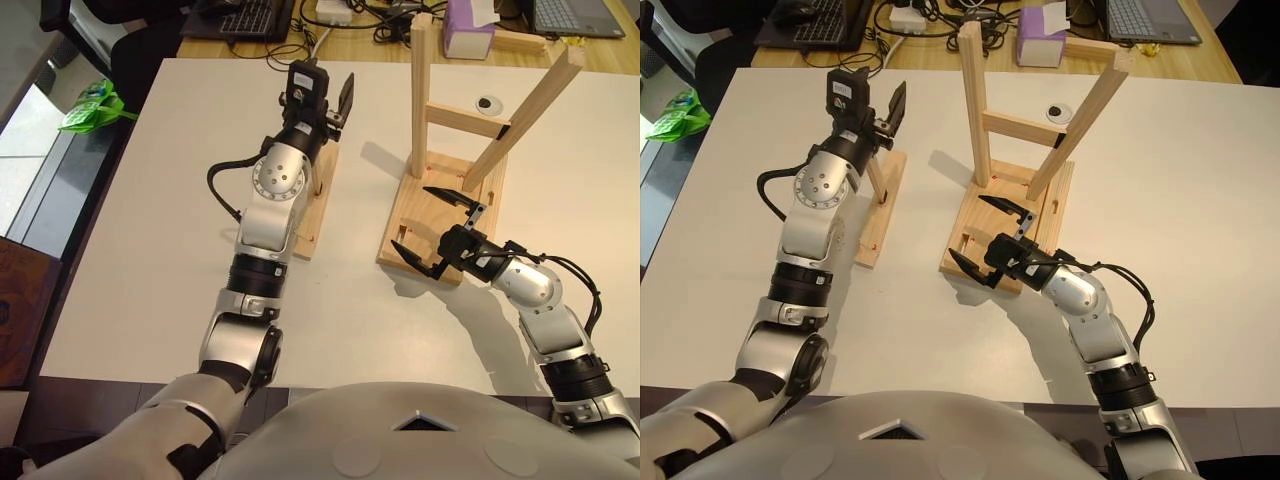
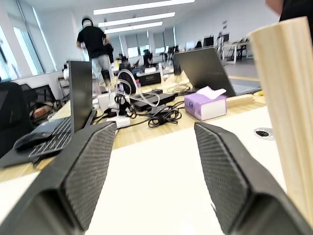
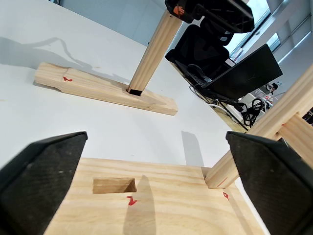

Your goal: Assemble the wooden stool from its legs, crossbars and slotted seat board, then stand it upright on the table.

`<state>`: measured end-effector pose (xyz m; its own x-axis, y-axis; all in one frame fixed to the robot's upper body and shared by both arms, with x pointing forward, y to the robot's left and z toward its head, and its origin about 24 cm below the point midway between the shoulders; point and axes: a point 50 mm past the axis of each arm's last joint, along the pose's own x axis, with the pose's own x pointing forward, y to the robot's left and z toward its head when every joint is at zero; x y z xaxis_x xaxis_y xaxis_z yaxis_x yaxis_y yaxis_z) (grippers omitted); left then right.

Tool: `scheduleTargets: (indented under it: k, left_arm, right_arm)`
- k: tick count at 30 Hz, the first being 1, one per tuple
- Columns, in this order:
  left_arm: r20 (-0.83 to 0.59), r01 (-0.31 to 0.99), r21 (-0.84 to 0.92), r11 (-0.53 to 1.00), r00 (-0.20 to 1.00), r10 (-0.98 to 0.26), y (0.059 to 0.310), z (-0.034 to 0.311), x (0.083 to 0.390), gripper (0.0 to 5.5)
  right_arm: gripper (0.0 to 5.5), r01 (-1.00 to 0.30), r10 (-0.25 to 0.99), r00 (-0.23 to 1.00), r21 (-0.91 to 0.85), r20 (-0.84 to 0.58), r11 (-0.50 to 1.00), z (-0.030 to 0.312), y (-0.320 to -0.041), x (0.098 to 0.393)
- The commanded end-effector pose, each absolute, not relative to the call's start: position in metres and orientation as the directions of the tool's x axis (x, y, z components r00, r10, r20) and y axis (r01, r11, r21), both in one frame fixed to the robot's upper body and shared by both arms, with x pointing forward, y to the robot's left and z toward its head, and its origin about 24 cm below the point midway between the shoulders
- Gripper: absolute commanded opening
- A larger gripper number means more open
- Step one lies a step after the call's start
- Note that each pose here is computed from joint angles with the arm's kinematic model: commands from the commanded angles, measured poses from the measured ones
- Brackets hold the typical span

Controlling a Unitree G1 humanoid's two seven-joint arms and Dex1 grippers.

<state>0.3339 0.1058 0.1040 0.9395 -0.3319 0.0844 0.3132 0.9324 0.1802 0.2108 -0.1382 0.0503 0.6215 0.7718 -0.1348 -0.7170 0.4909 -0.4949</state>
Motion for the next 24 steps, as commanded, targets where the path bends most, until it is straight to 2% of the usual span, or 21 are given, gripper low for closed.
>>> scheduleTargets:
  k: [1, 5, 8, 12, 17, 20, 22, 24]
  left_arm:
    - [-0.317, 0.351, 0.146, 0.925, 0.902, -0.293, 0.124, 0.0, 0.304, 2.95]
    - [-0.137, 0.337, 0.146, 0.93, 0.938, -0.318, 0.114, 0.054, 0.327, 2.95]
    - [0.041, 0.313, 0.16, 0.936, 0.945, -0.323, 0.115, 0.119, 0.338, 2.95]
    - [0.258, 0.295, 0.159, 0.942, 0.909, -0.328, 0.118, 0.209, 0.335, 2.95]
    - [0.407, 0.317, 0.142, 0.938, 0.845, -0.348, 0.11, 0.274, 0.323, 2.95]
    - [0.375, 0.344, 0.124, 0.931, 0.852, -0.365, 0.106, 0.271, 0.325, 2.95]
    - [0.204, 0.346, 0.095, 0.933, 0.911, -0.358, 0.109, 0.219, 0.34, 2.95]
    - [-0.055, 0.303, 0.08, 0.95, 0.953, -0.299, 0.121, 0.131, 0.345, 2.95]
  right_arm:
    - [5.4, -0.729, 0.78, 0.606, -0.502, -0.156, 0.466, 0.053, -0.141, 0.211]
    - [5.4, -0.723, 0.776, 0.613, -0.502, -0.15, 0.475, 0.052, -0.14, 0.213]
    - [5.4, -0.719, 0.771, 0.62, -0.501, -0.147, 0.482, 0.052, -0.139, 0.213]
    - [5.4, -0.713, 0.765, 0.628, -0.499, -0.142, 0.493, 0.051, -0.138, 0.212]
    - [5.4, -0.711, 0.763, 0.631, -0.496, -0.139, 0.497, 0.05, -0.137, 0.211]
    - [5.4, -0.711, 0.762, 0.632, -0.496, -0.14, 0.498, 0.049, -0.137, 0.21]
    - [5.4, -0.711, 0.761, 0.633, -0.495, -0.14, 0.5, 0.049, -0.136, 0.209]
    - [5.4, -0.713, 0.763, 0.631, -0.493, -0.142, 0.498, 0.049, -0.136, 0.21]
